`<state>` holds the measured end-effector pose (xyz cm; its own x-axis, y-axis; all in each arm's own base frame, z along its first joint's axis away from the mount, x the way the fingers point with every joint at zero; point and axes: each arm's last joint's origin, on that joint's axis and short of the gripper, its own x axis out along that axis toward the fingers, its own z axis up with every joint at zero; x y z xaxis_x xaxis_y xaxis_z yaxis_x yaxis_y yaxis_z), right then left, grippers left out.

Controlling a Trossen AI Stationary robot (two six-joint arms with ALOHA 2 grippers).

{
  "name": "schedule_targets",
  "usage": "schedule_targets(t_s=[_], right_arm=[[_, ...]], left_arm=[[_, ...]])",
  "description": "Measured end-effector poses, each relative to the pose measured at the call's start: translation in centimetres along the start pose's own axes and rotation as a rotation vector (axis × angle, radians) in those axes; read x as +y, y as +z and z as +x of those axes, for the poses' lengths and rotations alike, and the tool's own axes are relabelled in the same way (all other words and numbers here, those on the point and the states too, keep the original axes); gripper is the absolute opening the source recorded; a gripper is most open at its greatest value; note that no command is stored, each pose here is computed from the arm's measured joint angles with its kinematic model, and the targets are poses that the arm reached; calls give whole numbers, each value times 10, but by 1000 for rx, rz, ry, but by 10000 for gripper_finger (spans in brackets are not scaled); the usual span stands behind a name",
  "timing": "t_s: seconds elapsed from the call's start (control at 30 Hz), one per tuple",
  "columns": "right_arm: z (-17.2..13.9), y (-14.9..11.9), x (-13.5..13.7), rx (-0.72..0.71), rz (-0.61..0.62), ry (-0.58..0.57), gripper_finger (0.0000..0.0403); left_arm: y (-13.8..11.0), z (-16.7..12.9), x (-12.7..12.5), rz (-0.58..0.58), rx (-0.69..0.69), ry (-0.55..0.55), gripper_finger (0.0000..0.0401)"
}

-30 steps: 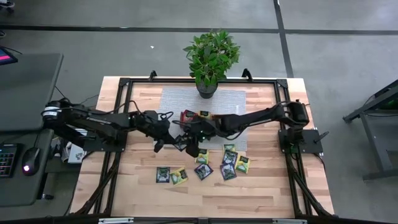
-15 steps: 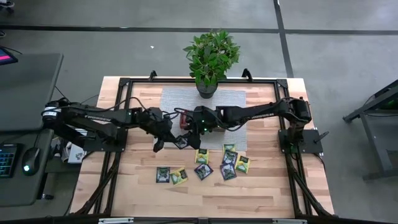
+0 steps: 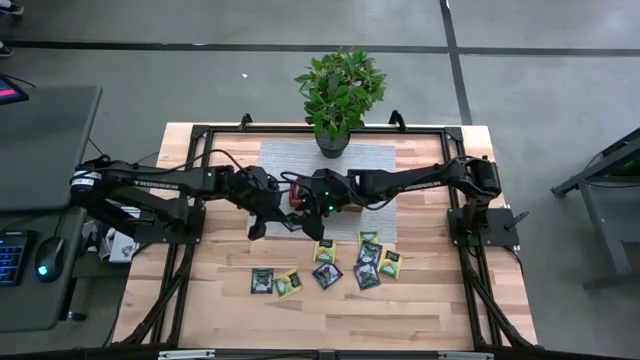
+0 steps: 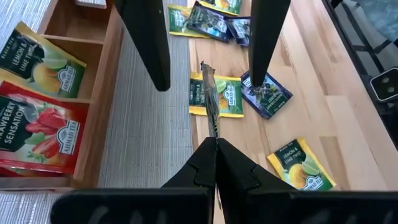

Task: Pick & Place Tea
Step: Put the violet tea bag into the right section of the wooden organizer

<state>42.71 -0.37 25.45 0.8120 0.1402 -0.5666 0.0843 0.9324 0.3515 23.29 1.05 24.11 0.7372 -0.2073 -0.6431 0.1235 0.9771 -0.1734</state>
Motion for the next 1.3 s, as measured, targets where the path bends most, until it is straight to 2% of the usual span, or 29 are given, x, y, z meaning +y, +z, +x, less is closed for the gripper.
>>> schedule_targets(t_s=[0.17,0.47,0.77,0.93,1.3], right_arm=[[0,0,0,-1,-4,-1,177],[0,1,1,-12,-29,11,77],[0,4,2,-41,-34,21,16],[0,4,2,-41,-29,22,11],[0,4,2,-39,-29,25,37]], left_arm=[[-1,0,0,-3,10,4,0],[-1,0,0,-8,9,13,0],[0,0,0,-7,-1,16,0],[4,0,0,2,-39,16,0],[4,0,1,-2,-43,19,0]])
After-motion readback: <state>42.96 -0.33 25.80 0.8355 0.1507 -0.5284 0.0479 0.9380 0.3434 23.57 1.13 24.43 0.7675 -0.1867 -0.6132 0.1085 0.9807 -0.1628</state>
